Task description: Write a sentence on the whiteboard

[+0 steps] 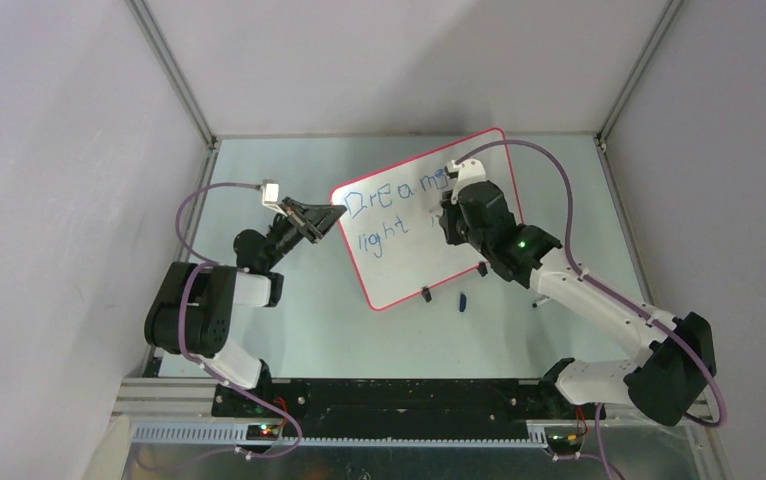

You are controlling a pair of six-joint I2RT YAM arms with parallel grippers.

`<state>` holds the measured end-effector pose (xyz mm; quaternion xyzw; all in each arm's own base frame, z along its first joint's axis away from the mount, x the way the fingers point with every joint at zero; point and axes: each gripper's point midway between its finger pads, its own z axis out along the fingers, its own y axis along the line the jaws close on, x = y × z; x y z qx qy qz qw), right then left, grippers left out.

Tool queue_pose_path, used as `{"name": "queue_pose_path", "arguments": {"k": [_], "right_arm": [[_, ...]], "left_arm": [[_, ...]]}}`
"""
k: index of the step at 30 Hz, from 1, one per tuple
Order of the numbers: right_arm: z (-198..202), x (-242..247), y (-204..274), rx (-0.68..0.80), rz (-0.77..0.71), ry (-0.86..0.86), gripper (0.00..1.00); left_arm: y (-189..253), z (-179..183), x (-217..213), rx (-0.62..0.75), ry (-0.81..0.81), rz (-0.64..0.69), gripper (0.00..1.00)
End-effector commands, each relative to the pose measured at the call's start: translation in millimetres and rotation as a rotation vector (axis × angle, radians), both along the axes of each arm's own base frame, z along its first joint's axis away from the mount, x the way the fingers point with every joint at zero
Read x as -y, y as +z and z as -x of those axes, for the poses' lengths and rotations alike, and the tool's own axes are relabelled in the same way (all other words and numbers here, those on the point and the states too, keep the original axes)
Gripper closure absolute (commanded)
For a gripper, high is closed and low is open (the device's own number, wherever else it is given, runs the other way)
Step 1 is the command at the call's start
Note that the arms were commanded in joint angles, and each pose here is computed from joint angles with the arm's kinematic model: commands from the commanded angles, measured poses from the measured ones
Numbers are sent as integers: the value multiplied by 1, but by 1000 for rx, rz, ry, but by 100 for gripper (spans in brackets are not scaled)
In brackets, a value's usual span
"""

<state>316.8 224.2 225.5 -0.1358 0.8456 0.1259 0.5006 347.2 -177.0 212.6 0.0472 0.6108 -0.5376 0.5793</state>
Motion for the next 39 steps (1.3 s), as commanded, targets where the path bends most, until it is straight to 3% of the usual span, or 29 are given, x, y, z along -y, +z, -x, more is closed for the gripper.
{"name": "queue_pose_path", "arguments": {"k": [1, 39], "right_arm": [[-13, -10, 24, 56, -37, 10, 100], [-31, -5, 15, 66, -4, -41, 100]], "left_arm": [[12, 6, 0, 123, 13, -49, 100], [12, 6, 0, 125, 12, -50, 100]]}}
